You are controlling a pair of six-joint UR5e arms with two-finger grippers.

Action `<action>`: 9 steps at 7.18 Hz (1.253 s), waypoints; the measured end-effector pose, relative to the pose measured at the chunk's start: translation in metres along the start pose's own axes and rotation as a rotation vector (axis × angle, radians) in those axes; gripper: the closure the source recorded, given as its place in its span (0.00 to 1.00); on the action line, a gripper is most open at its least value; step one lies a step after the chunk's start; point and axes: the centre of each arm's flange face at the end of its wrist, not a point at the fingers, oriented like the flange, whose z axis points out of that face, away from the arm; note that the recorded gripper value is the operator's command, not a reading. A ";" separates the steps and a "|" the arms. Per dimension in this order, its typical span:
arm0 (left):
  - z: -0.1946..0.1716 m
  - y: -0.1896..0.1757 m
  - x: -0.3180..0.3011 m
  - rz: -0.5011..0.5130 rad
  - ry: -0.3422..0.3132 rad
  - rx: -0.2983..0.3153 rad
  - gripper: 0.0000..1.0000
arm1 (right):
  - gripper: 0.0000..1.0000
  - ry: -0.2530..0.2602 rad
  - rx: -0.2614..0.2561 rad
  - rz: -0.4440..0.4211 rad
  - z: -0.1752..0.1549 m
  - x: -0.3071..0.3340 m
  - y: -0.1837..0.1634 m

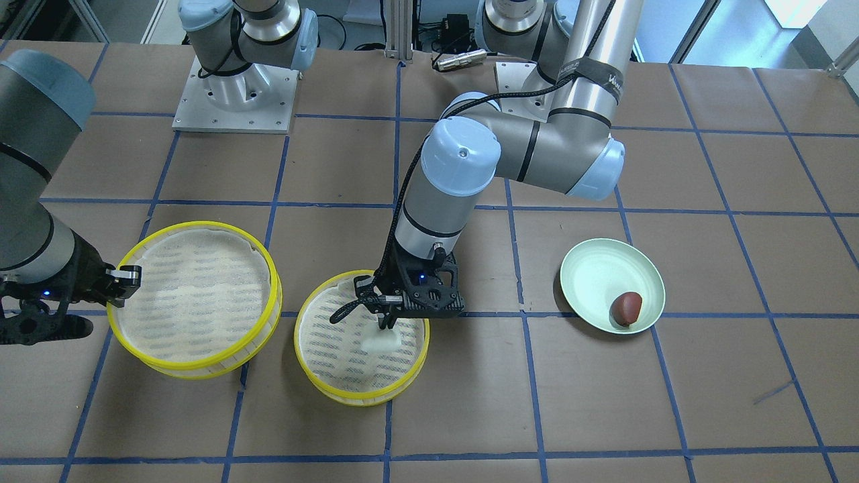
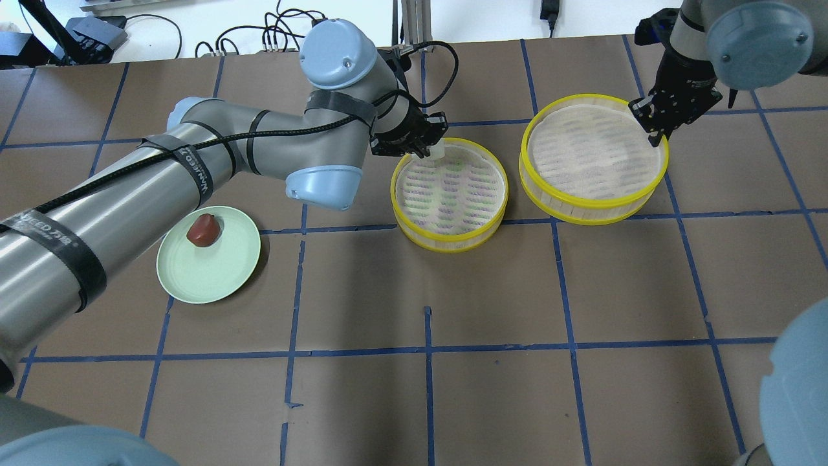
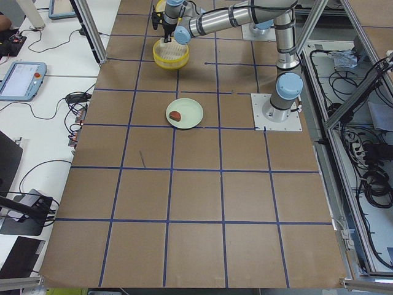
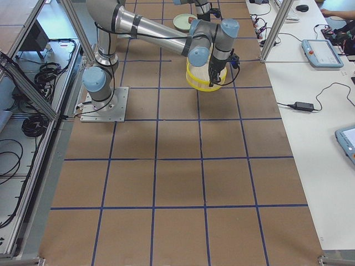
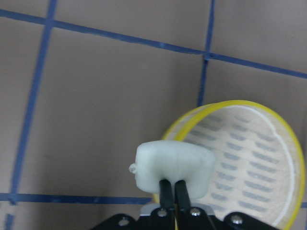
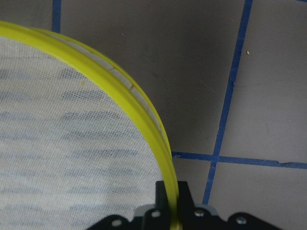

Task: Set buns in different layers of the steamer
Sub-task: 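Release the white bun in the bottom tier and withdraw the left gripper, then restack the top tier with the right gripper while the left reaches the red bun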

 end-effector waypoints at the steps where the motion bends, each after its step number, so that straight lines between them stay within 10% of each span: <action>1: 0.001 0.002 -0.001 0.004 -0.010 0.003 0.00 | 0.85 -0.002 0.000 0.003 0.000 0.000 0.000; 6: -0.066 -0.044 -0.109 0.178 -0.140 0.014 0.00 | 0.84 -0.040 0.034 0.150 -0.018 -0.070 -0.003; 9: -0.113 -0.055 -0.272 0.247 -0.222 -0.134 0.00 | 0.85 -0.049 0.045 0.259 -0.006 -0.170 -0.012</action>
